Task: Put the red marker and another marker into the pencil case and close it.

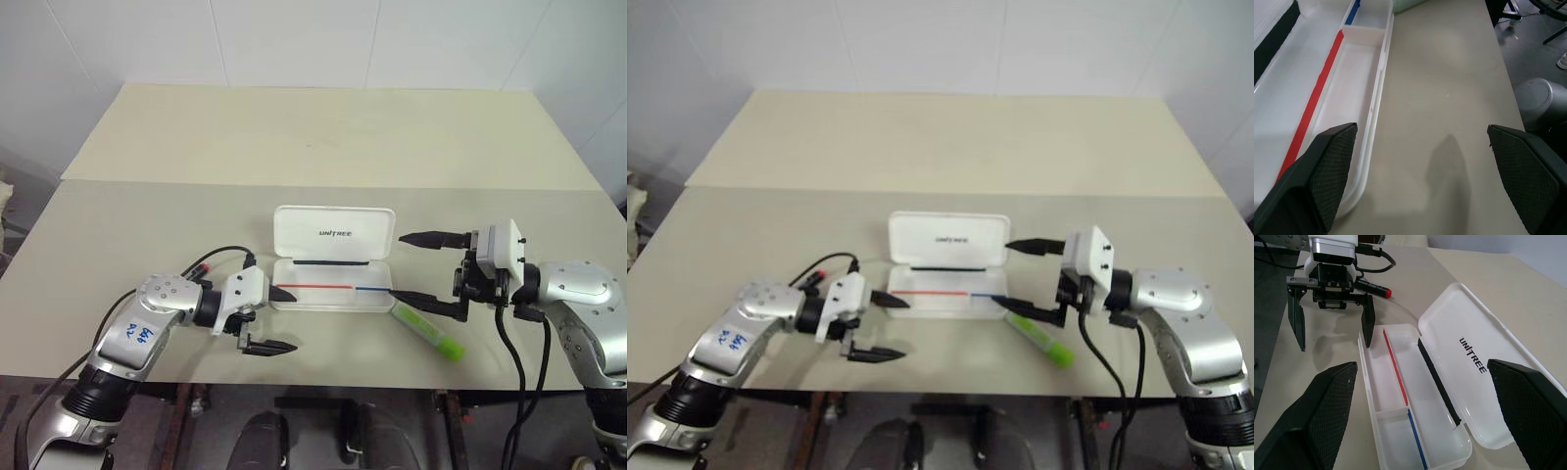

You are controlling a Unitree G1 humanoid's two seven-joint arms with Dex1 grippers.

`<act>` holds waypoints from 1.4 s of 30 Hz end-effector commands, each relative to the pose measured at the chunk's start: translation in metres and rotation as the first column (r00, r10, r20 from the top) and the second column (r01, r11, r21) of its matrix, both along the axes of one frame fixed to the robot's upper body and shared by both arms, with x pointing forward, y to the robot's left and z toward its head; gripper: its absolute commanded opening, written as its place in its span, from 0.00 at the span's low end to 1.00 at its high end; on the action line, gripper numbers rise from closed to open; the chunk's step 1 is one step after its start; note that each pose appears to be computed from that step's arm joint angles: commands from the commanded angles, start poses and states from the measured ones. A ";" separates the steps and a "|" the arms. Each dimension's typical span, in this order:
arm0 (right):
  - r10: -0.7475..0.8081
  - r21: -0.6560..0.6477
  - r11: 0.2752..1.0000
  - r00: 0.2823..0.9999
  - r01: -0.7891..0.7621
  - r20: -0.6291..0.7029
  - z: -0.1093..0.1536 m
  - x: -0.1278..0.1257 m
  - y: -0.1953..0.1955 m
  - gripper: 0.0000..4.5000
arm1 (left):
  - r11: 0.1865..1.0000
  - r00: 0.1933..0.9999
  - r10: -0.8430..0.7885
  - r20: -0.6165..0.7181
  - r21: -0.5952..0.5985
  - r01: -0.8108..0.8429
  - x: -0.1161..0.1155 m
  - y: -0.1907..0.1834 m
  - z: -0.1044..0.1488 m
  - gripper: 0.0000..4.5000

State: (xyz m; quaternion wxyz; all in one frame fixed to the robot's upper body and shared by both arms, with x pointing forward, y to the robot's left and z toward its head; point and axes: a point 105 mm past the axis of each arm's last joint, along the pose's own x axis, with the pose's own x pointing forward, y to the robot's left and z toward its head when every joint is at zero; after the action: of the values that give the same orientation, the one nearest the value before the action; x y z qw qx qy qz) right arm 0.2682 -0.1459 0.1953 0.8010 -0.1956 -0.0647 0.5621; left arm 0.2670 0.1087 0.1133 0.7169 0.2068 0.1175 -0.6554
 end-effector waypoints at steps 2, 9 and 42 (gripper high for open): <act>-0.011 0.007 1.000 0.998 0.011 0.062 0.013 -0.004 -0.003 1.00 | 0.999 0.997 0.008 0.078 -0.050 -0.004 0.005 0.003 0.024 0.99; -0.006 0.015 1.000 0.998 0.005 0.061 0.012 0.000 -0.002 1.00 | 0.994 0.990 0.031 0.137 -0.113 -0.015 0.006 0.012 0.045 0.99; 0.149 0.037 0.988 0.984 -0.153 0.097 0.032 -0.006 0.030 1.00 | 0.748 0.750 0.658 0.065 -0.173 -0.641 -0.017 0.208 0.011 0.99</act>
State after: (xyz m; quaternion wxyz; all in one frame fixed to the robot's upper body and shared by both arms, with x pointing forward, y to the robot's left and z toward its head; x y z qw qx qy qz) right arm 0.2684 -0.1173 0.2155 0.7638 -0.1864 -0.1081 0.6084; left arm 0.2485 0.3202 0.1253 0.9223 0.1332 0.0952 -0.3501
